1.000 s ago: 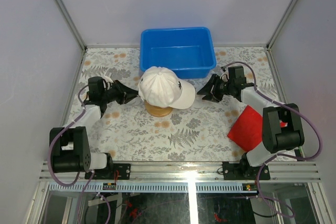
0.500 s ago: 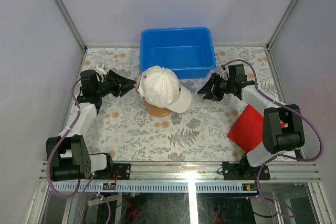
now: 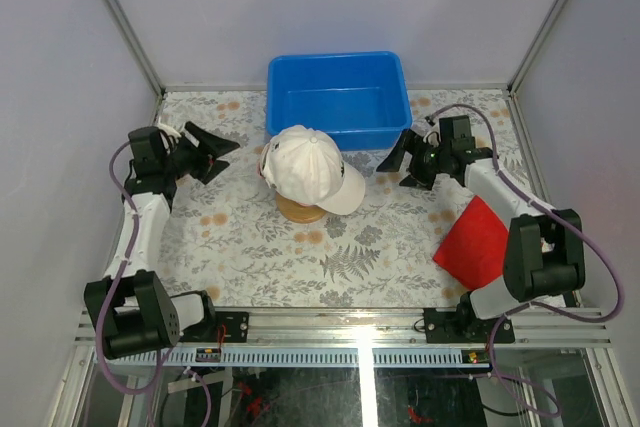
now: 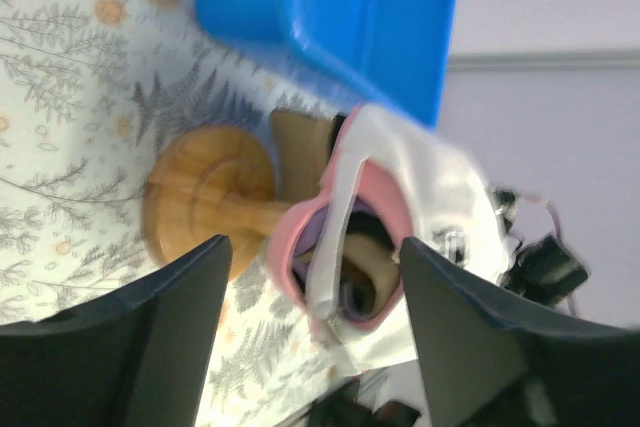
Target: Stack the hats
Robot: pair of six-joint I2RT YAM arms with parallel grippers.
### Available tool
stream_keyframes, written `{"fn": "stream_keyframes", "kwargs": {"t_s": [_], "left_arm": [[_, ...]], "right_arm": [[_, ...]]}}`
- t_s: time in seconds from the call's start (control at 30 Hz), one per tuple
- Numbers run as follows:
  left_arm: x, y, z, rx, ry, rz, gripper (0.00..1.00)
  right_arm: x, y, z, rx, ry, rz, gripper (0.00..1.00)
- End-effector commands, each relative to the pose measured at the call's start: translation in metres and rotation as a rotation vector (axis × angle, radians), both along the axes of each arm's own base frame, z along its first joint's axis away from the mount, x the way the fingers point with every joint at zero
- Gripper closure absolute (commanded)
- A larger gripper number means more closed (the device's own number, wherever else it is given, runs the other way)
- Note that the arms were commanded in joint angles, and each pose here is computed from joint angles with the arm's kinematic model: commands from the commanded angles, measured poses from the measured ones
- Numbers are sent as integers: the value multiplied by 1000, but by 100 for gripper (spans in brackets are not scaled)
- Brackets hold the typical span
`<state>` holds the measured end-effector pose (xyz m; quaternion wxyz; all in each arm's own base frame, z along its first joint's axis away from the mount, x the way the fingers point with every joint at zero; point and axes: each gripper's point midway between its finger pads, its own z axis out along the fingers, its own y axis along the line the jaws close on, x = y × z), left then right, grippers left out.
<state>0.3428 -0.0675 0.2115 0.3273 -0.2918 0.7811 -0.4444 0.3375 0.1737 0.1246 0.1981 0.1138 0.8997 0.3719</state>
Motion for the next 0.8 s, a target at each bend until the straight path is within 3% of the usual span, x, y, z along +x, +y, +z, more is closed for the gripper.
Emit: {"fn": "stream_keyframes", "kwargs": {"t_s": [0.0,0.03,0.27,0.43,0.53,0.63,0.77], "left_arm": [[9,24,25,189,-84,49,5],[11,27,27,206,-89,60,0],[23,70,30,425,-142,232,0],[22,97,-16,569,-153,336,0],[26,74,-39,692,-386,110,0],[19,87,-84,762,-279,124,0],[3,83,-115,795,-254,55,0]], "right_arm": [[13,-29,52,-179,-208,-35,1],[13,-37,58,-223,-231,-57,1],[1,-70,74,-383,-314,-127,1],[-4,-69,74,-372,-335,-125,1],[-5,-65,70,-348,-329,-107,1],[-6,-63,66,-339,-328,-99,1],[-7,-65,65,-350,-332,-98,1]]}}
